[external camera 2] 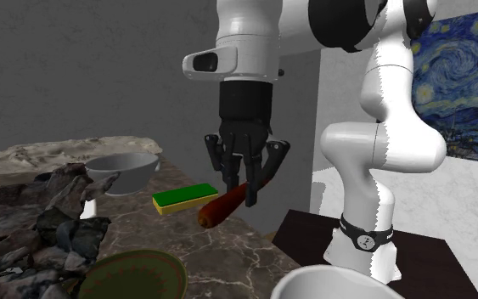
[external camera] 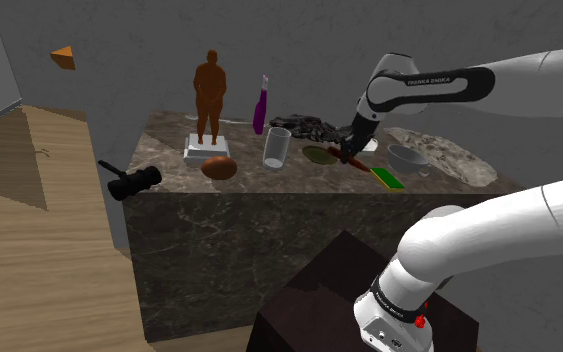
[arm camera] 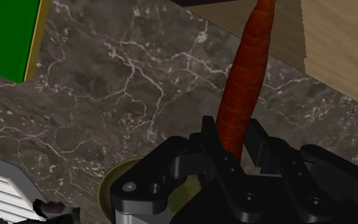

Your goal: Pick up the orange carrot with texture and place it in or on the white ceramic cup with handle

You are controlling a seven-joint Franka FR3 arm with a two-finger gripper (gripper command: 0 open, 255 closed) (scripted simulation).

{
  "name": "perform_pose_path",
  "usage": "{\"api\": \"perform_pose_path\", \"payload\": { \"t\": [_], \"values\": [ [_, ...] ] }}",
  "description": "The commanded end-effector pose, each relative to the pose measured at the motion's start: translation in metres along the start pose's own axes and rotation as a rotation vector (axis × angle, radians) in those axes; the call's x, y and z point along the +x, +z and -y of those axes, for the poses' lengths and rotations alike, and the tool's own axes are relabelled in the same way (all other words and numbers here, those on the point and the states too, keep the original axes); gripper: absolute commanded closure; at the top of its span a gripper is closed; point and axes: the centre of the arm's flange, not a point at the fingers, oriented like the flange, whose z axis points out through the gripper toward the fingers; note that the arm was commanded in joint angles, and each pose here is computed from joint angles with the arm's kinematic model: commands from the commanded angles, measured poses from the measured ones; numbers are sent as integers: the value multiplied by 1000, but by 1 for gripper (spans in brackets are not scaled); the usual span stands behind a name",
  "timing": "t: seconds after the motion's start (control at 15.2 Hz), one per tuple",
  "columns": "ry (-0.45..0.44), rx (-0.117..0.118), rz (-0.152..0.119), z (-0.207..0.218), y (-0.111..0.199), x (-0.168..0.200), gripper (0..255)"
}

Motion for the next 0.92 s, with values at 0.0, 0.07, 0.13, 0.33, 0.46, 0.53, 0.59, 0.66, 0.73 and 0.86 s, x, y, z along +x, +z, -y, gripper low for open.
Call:
{"api": "perform_pose_path", "payload": {
  "t": [0.0, 0.07, 0.13, 0.33, 0.46, 0.53, 0.59, 0.66, 0.73, 0.86],
  "values": [
    [0, 0, 0, 0, -10, 1, 255],
    [0, 0, 0, 0, -15, 2, 255],
    [0, 0, 0, 0, -20, 2, 255],
    [0, 0, 0, 0, -36, 3, 255],
    [0, 0, 0, 1, -46, 4, 255],
    [0, 0, 0, 1, -52, 4, 255],
    [0, 0, 0, 1, -54, 5, 255],
    [0, 0, 0, -12, -54, 3, 255],
    [0, 0, 0, -26, -54, 2, 255],
    [0, 0, 0, -52, -54, -1, 255]
  ]
}}
